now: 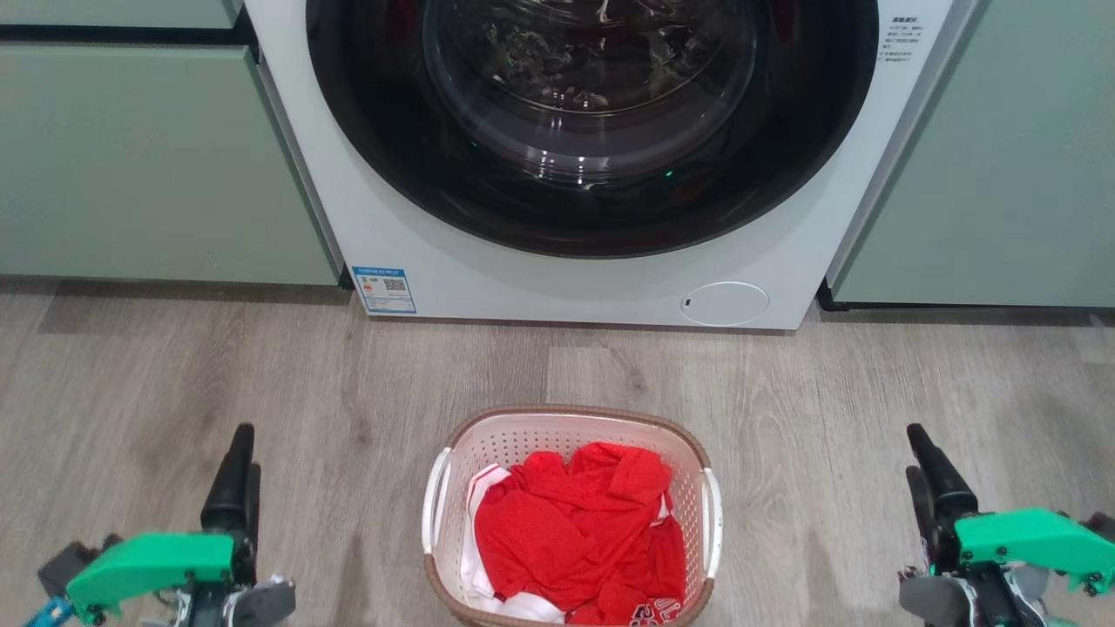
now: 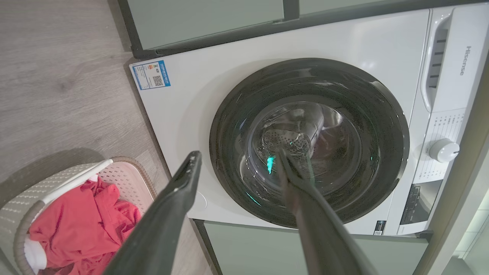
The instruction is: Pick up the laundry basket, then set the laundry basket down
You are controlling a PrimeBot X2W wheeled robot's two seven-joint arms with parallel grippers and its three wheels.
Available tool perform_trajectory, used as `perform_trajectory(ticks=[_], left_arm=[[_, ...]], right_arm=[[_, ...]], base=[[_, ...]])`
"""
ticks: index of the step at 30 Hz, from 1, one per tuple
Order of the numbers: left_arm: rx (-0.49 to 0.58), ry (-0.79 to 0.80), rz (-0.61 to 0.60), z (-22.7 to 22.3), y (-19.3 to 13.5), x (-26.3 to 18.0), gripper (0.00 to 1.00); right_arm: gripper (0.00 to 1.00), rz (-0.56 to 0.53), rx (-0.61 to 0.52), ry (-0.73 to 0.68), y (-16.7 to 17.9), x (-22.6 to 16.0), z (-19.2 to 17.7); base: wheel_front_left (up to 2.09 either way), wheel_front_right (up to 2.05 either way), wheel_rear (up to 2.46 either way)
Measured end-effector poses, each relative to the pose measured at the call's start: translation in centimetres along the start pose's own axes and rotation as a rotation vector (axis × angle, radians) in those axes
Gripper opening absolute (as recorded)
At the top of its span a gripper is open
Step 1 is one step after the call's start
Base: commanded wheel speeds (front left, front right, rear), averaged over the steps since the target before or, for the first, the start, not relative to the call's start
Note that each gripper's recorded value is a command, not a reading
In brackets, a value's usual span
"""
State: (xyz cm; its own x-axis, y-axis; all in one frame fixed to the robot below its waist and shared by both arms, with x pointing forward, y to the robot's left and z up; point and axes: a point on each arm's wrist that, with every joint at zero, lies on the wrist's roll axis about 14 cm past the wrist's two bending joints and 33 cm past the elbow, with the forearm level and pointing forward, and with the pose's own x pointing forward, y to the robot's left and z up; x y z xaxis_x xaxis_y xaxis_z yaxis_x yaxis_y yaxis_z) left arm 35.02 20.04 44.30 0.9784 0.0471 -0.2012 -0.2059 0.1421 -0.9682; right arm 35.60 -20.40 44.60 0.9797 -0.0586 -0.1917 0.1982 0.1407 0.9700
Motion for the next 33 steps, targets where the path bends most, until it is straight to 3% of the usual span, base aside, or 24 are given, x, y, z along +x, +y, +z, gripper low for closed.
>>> perform_trajectory(ticks=[10, 23, 33], left_arm=[[0.166, -0.008, -0.043, -0.1, -2.3, 0.5, 1.00], [0.466, -0.029, -0.071, -1.1, -5.1, 0.9, 1.00], [0.724, -0.011, -0.028, -1.9, -4.7, 1.0, 1.00]], right_arm=[[1.00, 0.063, -0.159, -0.015, 2.2, 0.6, 0.2], [1.00, 0.147, -0.370, -0.032, 5.1, 1.2, -0.2], [1.00, 0.195, -0.536, -0.036, 6.4, 1.1, -1.0]], base=[[0.00, 0.00, 0.00], [0.00, 0.00, 0.00], [0.00, 0.00, 0.00]])
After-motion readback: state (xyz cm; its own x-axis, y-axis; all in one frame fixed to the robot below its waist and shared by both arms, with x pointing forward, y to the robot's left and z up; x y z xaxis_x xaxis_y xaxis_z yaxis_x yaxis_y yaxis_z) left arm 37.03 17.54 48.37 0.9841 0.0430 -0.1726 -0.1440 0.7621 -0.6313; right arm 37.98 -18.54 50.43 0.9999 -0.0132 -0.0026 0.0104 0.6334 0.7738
